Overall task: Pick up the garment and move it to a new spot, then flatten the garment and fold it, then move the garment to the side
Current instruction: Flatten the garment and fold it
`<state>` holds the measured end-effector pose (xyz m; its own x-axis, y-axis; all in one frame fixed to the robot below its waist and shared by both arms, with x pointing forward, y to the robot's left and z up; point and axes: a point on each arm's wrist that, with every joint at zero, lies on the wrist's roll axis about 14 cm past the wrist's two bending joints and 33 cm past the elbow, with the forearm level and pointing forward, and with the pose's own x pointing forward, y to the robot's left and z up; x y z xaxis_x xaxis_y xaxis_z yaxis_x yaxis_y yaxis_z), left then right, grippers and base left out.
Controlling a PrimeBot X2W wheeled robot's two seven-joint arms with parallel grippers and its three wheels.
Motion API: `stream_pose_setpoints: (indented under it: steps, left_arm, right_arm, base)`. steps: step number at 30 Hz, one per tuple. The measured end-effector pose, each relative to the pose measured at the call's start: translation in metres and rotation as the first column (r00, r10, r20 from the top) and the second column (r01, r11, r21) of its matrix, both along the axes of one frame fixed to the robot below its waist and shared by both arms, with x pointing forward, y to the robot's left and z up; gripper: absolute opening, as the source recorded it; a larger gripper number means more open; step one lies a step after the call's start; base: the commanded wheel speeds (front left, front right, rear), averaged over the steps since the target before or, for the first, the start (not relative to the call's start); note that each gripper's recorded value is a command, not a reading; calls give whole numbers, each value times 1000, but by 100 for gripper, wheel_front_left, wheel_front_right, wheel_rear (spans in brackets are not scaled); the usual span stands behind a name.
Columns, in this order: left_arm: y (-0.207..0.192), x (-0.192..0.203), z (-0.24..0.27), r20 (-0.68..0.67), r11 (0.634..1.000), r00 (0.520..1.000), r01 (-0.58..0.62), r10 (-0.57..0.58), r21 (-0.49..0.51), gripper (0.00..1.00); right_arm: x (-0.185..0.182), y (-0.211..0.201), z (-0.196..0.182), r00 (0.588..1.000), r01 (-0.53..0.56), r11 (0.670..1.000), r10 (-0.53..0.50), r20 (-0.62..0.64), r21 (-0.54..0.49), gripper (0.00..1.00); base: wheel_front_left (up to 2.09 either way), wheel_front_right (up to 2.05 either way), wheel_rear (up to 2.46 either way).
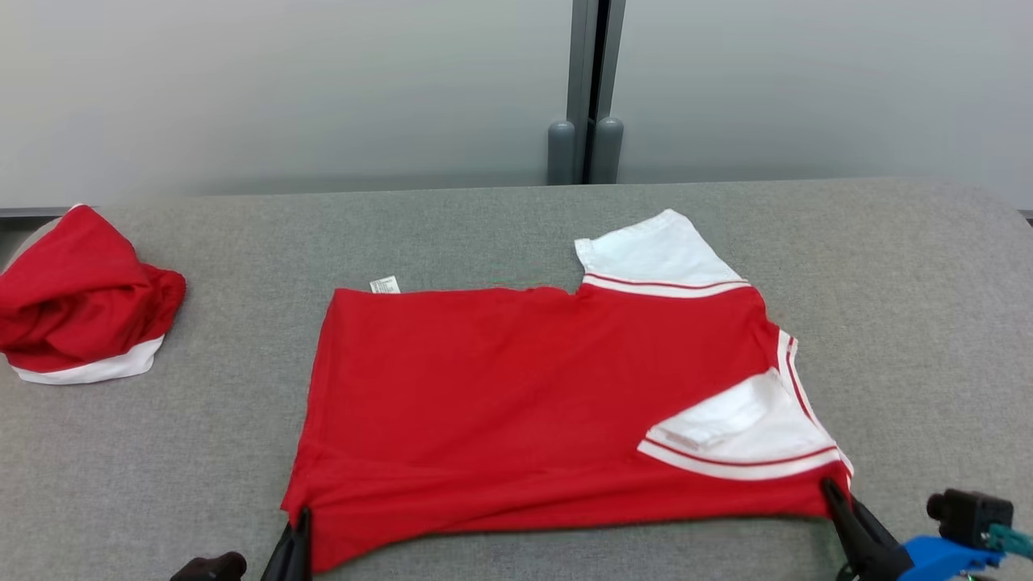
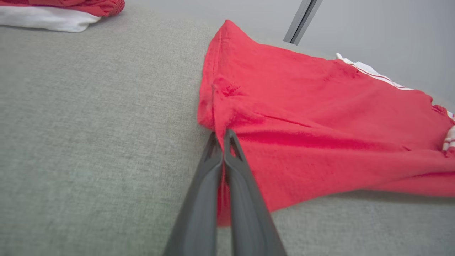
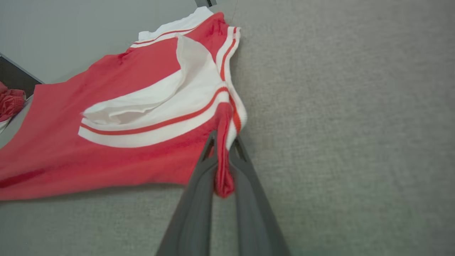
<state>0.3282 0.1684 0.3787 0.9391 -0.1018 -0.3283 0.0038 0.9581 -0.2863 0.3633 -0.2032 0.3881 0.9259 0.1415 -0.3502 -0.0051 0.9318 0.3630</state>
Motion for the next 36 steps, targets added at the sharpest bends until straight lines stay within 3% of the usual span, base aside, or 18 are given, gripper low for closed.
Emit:
stream_pose_setpoints:
  steps: [8,9,10,17,22,25,31,36]
  left_arm:
    - [4,-28,-14,-54,1000,998,-27,27,-2,0]
    - [4,-29,-15,-58,1000,998,-27,27,-1,49]
    - [4,-28,-15,-58,1000,998,-26,26,-1,100]
    - [11,-6,23,84,998,995,-62,61,10,100]
    - [29,9,69,241,992,965,-118,103,48,100]
    - [35,14,90,308,987,946,-136,103,87,100]
    - [37,16,95,326,974,943,-134,70,180,100]
    - [38,19,92,316,966,948,-125,50,224,100]
  right_arm:
    - [-47,1,-22,995,14,999,-9,-97,42,0]
    - [-49,2,-22,995,14,999,-10,-100,40,71]
    - [-51,2,-22,995,16,999,-12,-100,36,100]
    - [-32,-8,12,998,49,999,-49,45,-1,100]
    - [-15,-8,49,977,50,995,-31,209,-85,100]
    - [-7,8,67,959,54,996,-33,282,-67,100]
    - [5,29,101,918,45,992,5,396,-117,100]
    - [5,39,101,915,34,986,35,402,-164,100]
  base:
    - [0,0,0]
    - [0,0,0]
    - [0,0,0]
    - [0,0,0]
    - [0,0,0]
    - [0,0,0]
    - [0,0,0]
    - [0,0,0]
